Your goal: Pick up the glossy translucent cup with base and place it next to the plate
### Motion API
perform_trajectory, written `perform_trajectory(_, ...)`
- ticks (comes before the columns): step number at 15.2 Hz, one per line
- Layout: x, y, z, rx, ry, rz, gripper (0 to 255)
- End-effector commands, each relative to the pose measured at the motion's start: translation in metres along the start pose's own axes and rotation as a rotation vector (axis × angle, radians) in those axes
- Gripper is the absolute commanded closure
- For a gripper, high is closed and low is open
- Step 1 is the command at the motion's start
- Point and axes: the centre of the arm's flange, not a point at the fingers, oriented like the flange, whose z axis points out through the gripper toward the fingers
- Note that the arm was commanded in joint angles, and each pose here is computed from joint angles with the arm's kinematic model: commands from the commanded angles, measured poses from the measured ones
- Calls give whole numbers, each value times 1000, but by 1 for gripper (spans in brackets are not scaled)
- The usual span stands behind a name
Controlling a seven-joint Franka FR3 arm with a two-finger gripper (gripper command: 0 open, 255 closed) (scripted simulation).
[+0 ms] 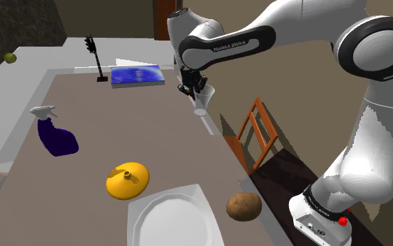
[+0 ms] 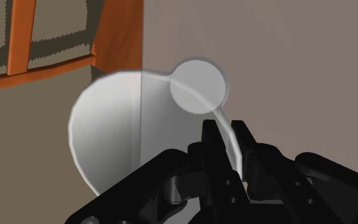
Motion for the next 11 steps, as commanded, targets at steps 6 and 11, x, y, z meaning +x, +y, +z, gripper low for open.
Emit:
perform_trajectory(6, 2, 12, -35, 0, 0, 0, 255)
perform_trajectory(11, 4, 20, -61, 0, 0, 0, 255)
